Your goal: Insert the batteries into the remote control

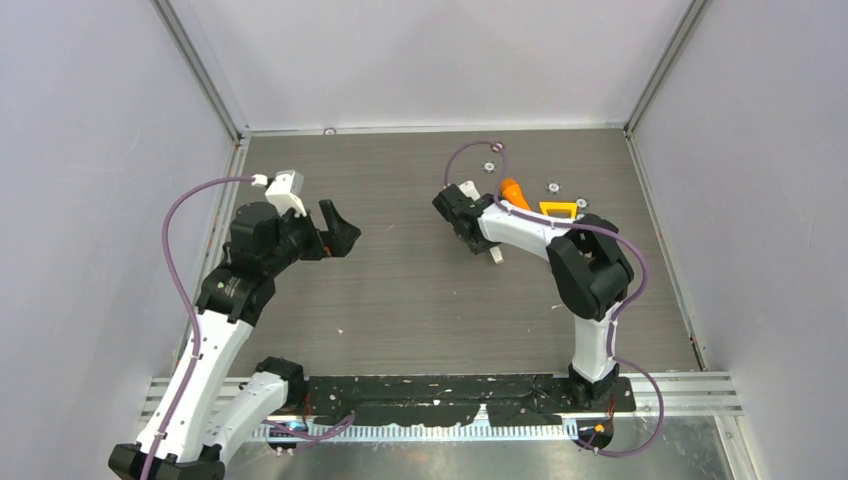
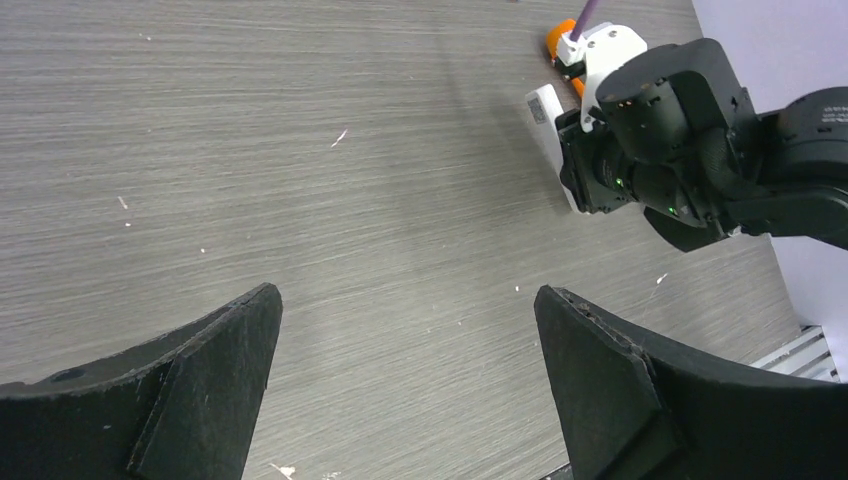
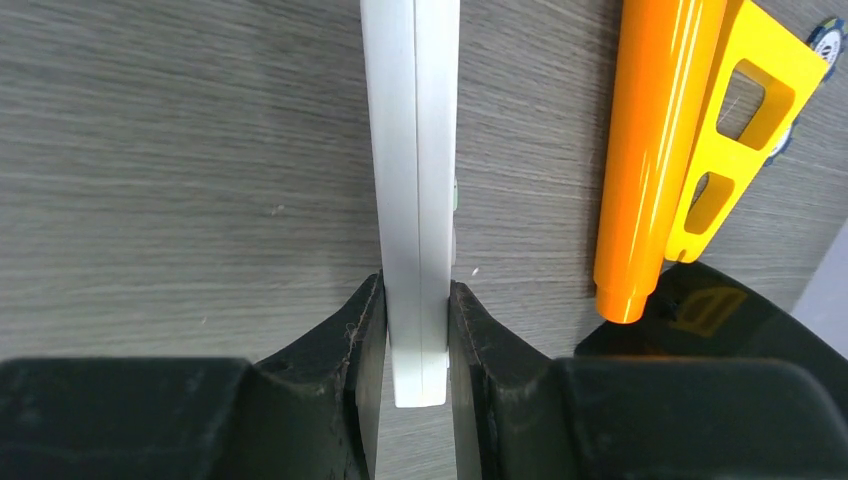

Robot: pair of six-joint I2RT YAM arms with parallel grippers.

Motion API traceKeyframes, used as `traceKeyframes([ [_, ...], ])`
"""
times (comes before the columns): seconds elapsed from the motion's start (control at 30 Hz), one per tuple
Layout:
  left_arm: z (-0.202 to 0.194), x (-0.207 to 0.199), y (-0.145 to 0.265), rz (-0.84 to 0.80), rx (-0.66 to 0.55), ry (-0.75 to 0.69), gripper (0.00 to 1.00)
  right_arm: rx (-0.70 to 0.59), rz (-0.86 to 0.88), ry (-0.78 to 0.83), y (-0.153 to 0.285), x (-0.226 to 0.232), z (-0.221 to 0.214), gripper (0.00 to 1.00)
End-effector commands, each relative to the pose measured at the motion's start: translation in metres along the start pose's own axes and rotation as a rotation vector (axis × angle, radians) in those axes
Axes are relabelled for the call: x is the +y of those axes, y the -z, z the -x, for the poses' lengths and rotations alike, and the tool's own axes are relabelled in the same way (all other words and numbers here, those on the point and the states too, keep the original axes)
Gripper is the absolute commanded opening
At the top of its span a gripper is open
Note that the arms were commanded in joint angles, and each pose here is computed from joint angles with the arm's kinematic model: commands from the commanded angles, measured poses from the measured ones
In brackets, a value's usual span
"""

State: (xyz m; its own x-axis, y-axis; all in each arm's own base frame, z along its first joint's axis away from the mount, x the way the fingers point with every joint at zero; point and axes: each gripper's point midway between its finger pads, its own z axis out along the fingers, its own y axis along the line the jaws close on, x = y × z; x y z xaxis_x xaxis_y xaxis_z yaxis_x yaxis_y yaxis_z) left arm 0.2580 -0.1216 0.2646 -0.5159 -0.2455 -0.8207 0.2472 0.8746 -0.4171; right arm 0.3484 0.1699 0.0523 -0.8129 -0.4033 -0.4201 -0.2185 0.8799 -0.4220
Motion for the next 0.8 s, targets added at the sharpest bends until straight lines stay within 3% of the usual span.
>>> traceKeyframes([
  [0.0,-0.003,0.005,0.002,0.017,-0.006,-0.022,1.00,-0.052,-0.098,-0.014,0.000,-0.011,0.026,0.06],
  [0.17,-0.004,0.006,0.002,0.023,0.010,-0.030,1.00,-0.016,-0.083,-0.015,-0.009,0.002,0.020,0.09],
  [0.43,-0.007,0.005,0.000,0.026,0.048,-0.019,1.00,0.003,0.021,-0.054,-0.007,0.021,0.014,0.24],
  [0.63,-0.013,0.002,0.004,0.018,0.118,-0.025,1.00,-0.003,0.220,-0.103,0.012,0.049,0.020,0.56],
  [0.77,-0.016,0.013,0.006,0.091,0.185,-0.040,1.00,-0.021,0.292,-0.139,0.024,0.057,0.025,0.66],
])
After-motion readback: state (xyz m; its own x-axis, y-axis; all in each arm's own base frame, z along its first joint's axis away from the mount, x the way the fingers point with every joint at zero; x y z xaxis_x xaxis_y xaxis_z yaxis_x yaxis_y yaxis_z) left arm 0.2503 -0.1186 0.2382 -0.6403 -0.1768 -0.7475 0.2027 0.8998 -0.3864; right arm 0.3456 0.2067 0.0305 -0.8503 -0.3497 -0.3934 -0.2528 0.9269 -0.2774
